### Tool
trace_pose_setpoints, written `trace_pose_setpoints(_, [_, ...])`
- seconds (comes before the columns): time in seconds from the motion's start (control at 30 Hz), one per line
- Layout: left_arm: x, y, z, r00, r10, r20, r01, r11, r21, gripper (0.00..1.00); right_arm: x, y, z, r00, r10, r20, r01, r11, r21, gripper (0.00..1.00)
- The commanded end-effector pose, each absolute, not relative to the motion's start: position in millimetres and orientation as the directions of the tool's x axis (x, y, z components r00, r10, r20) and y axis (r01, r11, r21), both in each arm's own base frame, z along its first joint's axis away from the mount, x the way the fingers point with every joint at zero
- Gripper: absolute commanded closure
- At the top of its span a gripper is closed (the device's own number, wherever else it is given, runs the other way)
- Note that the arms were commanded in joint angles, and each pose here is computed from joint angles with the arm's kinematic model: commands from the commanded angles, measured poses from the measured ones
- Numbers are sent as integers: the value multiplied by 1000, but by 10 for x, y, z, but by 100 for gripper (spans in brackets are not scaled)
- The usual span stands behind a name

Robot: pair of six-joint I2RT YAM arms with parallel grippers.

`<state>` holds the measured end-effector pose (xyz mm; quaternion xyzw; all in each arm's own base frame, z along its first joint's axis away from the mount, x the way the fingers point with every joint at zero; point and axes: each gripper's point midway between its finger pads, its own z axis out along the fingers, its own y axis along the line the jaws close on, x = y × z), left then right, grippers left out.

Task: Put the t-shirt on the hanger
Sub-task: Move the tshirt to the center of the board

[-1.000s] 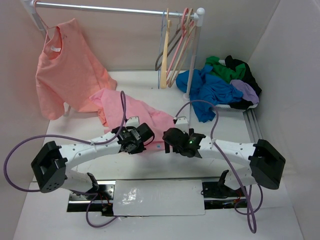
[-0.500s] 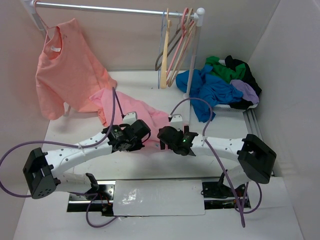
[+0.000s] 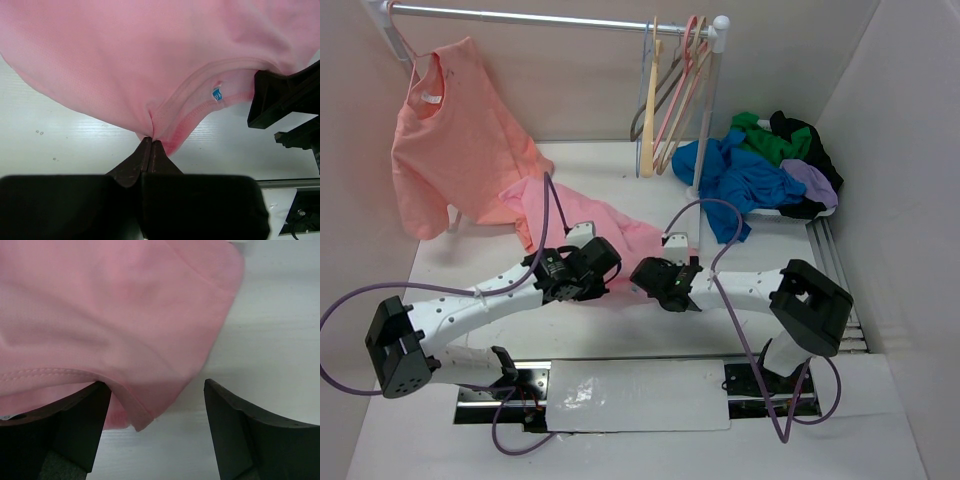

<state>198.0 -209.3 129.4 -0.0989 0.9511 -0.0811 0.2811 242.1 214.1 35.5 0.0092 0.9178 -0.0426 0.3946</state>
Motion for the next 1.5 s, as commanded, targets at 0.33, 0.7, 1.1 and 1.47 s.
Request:
trace_pose_setpoints(0.33, [2028,-2120,1550,-795,-235,-559,-106,962,-253,100,2599,1888,575,-578,156,-801,244,970,13,59])
trace_pose_setpoints(0.7, [1952,-2122,2627,-741,-209,-638,54,928,-367,100,2287,1464,1892,-364,288,-885,224,950,217,100])
trace_pose_setpoints(1.1, [1765,-2149,3080,-753,-74,-654,233,899,-371,100,1960,1240,2835,-368,375,-851,45,921,387,100])
trace_pose_setpoints(1.47, [2773,-1929,2180,-824,-67,-563,143,936,-321,100,2664,1733,1969,-545,237,-805,-15,957,291,100])
